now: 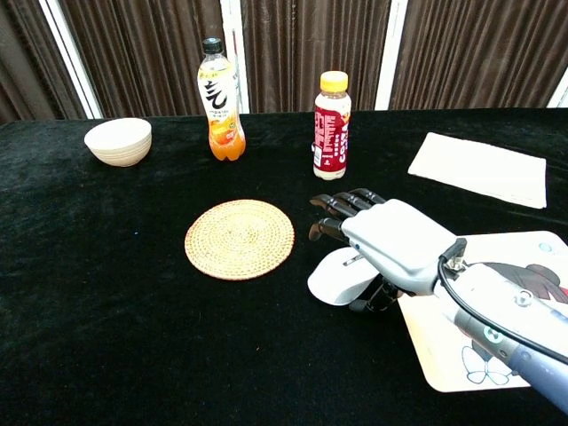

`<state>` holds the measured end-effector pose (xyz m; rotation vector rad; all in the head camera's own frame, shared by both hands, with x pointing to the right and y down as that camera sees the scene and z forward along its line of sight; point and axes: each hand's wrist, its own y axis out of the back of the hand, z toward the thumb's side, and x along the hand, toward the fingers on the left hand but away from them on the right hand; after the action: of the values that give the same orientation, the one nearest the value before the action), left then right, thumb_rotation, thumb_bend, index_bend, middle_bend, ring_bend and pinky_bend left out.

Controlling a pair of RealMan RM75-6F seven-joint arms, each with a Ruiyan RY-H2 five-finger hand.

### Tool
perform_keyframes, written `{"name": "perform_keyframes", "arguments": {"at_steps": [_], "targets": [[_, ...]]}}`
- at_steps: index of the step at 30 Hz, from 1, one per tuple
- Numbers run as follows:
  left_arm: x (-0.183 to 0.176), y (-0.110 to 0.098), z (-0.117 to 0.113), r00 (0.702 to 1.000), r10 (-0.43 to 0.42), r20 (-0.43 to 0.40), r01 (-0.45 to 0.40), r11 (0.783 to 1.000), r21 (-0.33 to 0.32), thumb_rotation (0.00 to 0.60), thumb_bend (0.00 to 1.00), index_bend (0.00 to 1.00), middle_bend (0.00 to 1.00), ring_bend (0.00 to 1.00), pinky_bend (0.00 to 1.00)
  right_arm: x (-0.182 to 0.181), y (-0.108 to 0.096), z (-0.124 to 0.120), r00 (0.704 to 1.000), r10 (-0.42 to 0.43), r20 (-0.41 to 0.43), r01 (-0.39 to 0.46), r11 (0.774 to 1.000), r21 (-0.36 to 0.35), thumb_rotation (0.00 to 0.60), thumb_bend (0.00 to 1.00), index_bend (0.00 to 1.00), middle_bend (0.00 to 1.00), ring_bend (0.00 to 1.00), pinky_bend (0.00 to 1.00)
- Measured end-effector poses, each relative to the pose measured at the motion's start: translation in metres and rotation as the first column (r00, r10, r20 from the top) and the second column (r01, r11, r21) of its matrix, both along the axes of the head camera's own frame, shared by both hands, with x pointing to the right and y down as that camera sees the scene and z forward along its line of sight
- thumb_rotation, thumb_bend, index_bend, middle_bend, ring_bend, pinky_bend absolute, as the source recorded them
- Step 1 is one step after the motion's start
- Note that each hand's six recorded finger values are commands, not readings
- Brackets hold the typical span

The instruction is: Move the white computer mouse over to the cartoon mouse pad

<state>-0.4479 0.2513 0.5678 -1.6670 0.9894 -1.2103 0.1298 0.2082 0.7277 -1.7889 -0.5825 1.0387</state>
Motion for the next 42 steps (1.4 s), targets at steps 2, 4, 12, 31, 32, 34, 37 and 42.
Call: {"name": "perform_keyframes", "arguments": {"at_steps": [2, 4, 12, 31, 32, 34, 37, 42], "targets": [[0.0, 0.0, 0.001, 1.0, 0.001, 0.0, -0.001, 1.0, -0.004, 0.6, 0.07, 0.0, 0.0, 0.0, 0.0, 0.0, 0.0, 0.001, 1.0, -0.002, -0.007, 0.002, 1.0, -0.001, 0.6, 0.0, 0.25, 0.03, 0.0, 0.0], [0.0, 0.0, 0.001, 1.0, 0.001, -0.002, -0.001, 1.0, -0.008, 0.6, 0.07, 0.0, 0.0, 0.0, 0.0, 0.0, 0.0, 0.001, 1.0, -0.003, -0.012, 0.003, 1.0, -0.004, 0.6, 0.0, 0.25, 0.04, 0.0, 0.0], [0.001, 0.0, 0.003, 1.0, -0.003, -0.011, 0.003, 1.0, -0.024, 0.6, 0.07, 0.0, 0.0, 0.0, 0.0, -0.004, 0.001, 0.003, 0.999, -0.02, -0.029, 0.02, 1.0, -0.007, 0.6, 0.0, 0.25, 0.04, 0.0, 0.0], [0.002, 0.0, 0.007, 1.0, -0.006, -0.029, 0.004, 0.998, -0.062, 0.6, 0.07, 0.0, 0.0, 0.0, 0.0, -0.003, -0.001, -0.005, 0.999, -0.019, -0.034, 0.02, 1.0, 0.024, 0.6, 0.12, 0.47, 0.28, 0.06, 0.16], [0.002, 0.0, 0.007, 1.0, -0.006, -0.03, 0.004, 0.998, -0.062, 0.6, 0.07, 0.0, 0.0, 0.0, 0.0, -0.003, 0.0, -0.006, 0.999, -0.022, -0.032, 0.023, 0.999, 0.029, 0.6, 0.12, 0.47, 0.29, 0.08, 0.19], [0.003, 0.0, 0.007, 0.999, -0.006, -0.031, 0.004, 0.998, -0.063, 0.6, 0.07, 0.0, 0.0, 0.0, 0.0, -0.001, 0.001, -0.01, 0.999, -0.028, -0.028, 0.029, 0.999, 0.04, 0.6, 0.12, 0.47, 0.31, 0.1, 0.22], [0.003, 0.001, 0.007, 0.999, -0.005, -0.034, 0.003, 0.998, -0.063, 0.6, 0.07, 0.0, 0.0, 0.0, 0.0, 0.003, 0.003, -0.014, 0.999, -0.034, -0.026, 0.035, 0.998, 0.051, 0.6, 0.12, 0.48, 0.33, 0.13, 0.27], [0.004, 0.001, 0.007, 1.0, -0.003, -0.031, 0.001, 0.998, -0.061, 0.6, 0.07, 0.0, 0.0, 0.0, 0.0, 0.008, 0.001, -0.027, 0.999, -0.041, -0.011, 0.042, 0.995, 0.089, 0.6, 0.12, 0.51, 0.36, 0.16, 0.33]]}}
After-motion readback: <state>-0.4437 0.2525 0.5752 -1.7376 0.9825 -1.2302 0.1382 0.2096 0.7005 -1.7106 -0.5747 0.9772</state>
